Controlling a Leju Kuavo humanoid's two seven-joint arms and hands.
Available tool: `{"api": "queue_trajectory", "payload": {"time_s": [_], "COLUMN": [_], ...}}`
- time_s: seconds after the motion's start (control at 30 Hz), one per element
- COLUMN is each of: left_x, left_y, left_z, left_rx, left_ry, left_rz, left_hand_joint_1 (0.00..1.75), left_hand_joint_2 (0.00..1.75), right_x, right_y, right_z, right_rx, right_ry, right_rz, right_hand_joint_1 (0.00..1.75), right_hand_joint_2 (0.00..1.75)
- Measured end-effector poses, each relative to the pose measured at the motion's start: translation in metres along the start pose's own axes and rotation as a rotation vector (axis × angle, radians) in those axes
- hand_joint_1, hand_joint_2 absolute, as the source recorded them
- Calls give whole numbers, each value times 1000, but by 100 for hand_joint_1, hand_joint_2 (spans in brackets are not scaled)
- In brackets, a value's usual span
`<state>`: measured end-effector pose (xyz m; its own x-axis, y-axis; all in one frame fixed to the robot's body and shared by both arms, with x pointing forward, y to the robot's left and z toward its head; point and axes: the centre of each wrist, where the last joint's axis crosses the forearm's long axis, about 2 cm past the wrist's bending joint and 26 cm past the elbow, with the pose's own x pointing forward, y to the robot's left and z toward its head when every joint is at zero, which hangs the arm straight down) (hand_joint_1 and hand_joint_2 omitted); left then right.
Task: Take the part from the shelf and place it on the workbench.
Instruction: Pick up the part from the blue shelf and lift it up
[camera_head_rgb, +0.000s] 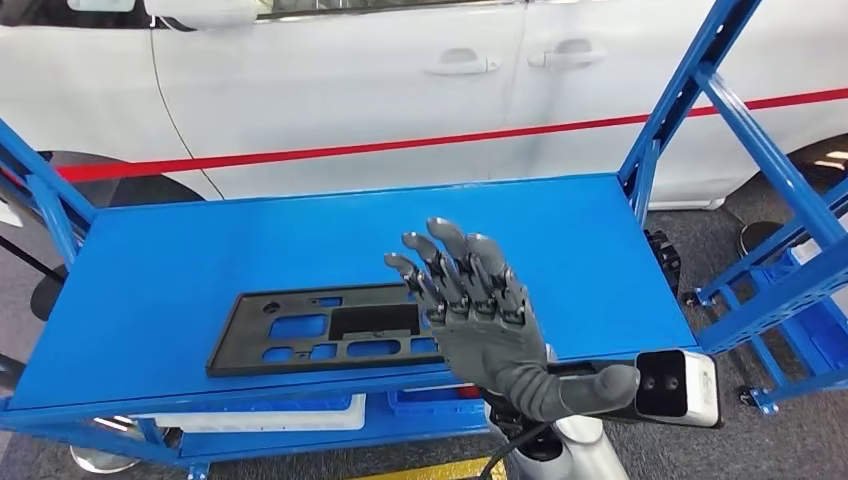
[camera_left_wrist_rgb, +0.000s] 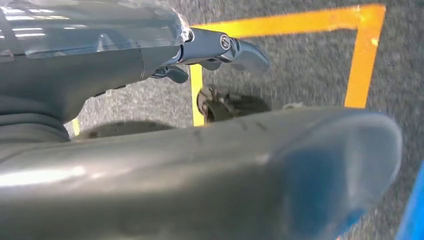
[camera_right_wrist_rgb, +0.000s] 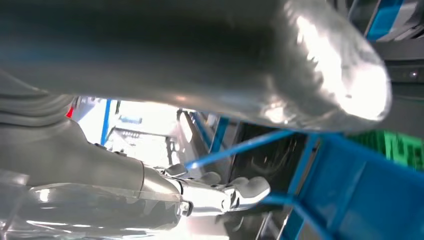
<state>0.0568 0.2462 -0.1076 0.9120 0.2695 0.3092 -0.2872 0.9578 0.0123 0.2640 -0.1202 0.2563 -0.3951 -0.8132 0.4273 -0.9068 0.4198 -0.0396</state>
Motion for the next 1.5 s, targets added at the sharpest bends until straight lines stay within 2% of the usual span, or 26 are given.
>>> {"api": "queue_trajectory", "payload": {"time_s": [0.17, 0.3, 0.47, 0.57, 0.77, 0.93, 1.03, 1.27, 1.5], "left_x": [4, 2, 2, 2, 2, 2, 1, -2, -3], "left_y": [-1, 0, 1, 1, 1, 1, 1, 2, 1], "left_z": [-1, 0, -1, -1, -1, -1, -1, 0, 0], "left_rx": [-2, 0, -4, -3, -2, -6, -12, -21, -32], "left_ry": [-11, -8, -11, -11, -14, -25, -35, -30, -20], "left_rz": [-1, -4, -12, -13, -14, -18, -22, -29, -28], "left_hand_joint_1": [0, 0, 0, 0, 0, 0, 0, 0, 0], "left_hand_joint_2": [0, 0, 0, 0, 0, 0, 0, 0, 0], "right_x": [-1, -3, -5, -5, -7, -13, -18, -28, -35], "right_y": [-1, -1, -2, -4, -7, 1, 8, 20, 23], "right_z": [2, 4, 10, 15, 28, 32, 41, 63, 75], "right_rx": [-28, -51, -108, -140, -163, -111, -74, 21, 159], "right_ry": [34, 52, 103, 157, 259, 292, 302, 364, 426], "right_rz": [43, 74, 182, 297, 612, 940, 1082, 1175, 1368], "right_hand_joint_1": [0, 0, 0, 0, 0, 0, 0, 0, 0], "right_hand_joint_2": [0, 175, 175, 175, 175, 175, 175, 175, 175]}}
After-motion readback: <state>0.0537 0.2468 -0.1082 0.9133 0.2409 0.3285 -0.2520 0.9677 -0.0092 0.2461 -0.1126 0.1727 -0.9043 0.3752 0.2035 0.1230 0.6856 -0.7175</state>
